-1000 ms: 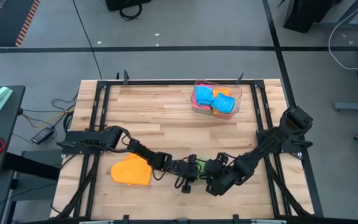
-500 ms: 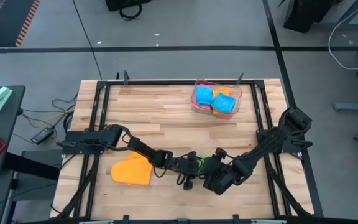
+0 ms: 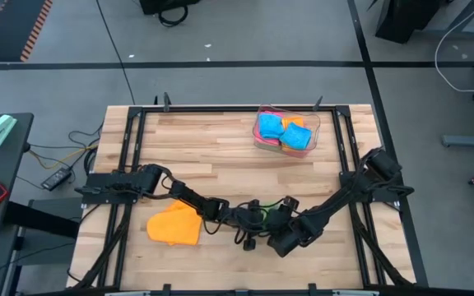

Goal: Fold microfiber towels
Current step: Fold the green towel

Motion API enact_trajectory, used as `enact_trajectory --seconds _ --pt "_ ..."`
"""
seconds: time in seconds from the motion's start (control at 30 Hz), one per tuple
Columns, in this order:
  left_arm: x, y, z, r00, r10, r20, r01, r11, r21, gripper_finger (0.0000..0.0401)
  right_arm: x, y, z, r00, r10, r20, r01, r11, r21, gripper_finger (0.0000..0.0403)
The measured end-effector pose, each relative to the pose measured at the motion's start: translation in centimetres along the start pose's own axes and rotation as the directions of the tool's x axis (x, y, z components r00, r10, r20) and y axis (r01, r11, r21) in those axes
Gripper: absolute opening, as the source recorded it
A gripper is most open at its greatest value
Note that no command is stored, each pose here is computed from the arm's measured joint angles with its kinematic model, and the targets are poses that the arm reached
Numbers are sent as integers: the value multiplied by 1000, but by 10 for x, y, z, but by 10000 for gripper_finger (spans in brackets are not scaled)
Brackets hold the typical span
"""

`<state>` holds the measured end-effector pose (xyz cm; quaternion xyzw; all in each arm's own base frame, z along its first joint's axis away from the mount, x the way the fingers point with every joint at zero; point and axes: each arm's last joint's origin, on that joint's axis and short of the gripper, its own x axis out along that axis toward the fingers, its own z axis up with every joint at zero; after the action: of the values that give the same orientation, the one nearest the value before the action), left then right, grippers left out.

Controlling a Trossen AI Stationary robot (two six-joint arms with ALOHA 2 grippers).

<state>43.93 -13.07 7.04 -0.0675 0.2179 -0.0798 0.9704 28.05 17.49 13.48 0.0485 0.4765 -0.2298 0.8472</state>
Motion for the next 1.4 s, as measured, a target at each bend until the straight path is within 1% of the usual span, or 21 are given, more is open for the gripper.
enact_trajectory --seconds 0.13,0.23,0.4,0.57,0.67,0.77,0.83,1.0,1.1,1.23,1.3,1.4 --pt "0 0 0 1000 1 -1 -1 1000 0 15 3 0 1 999 23 -26 -22 1000 13 231" --pt "0 0 0 1000 1 -2 -1 1000 0 15 -7 -6 4 998 29 -52 -27 999 24 231" --pt "0 0 0 1000 1 -3 -1 1000 1 23 -27 -13 12 998 59 -7 -59 996 69 231" --pt "0 0 0 1000 1 -3 -1 1000 3 22 -45 -13 11 995 99 18 -101 991 83 231" --pt "0 0 0 1000 1 -4 -1 1000 3 17 -49 -15 5 998 50 33 -53 995 79 231" --pt "0 0 0 1000 1 -5 -1 1000 3 15 -46 -19 -3 999 4 50 -9 996 93 231" --pt "0 0 0 1000 1 -5 -1 1000 3 15 -44 -20 -5 999 2 47 -6 995 100 231" --pt "0 0 -1 1000 1 -6 -1 1000 6 20 -47 -19 -6 999 39 -2 -39 995 94 231" --pt "0 0 0 1000 1 -6 -1 1000 7 25 -61 -19 1 996 78 39 -82 991 110 231" --pt "0 0 -1 1000 1 -7 -1 1000 7 25 -68 -26 0 996 25 84 -35 991 126 229" --pt "0 0 -1 1000 1 -7 -1 1000 7 22 -64 -28 -5 996 -10 92 -1 993 122 226" --pt "0 0 -1 1000 1 -8 -1 1000 7 17 -52 -28 -11 996 -23 81 14 993 118 221"
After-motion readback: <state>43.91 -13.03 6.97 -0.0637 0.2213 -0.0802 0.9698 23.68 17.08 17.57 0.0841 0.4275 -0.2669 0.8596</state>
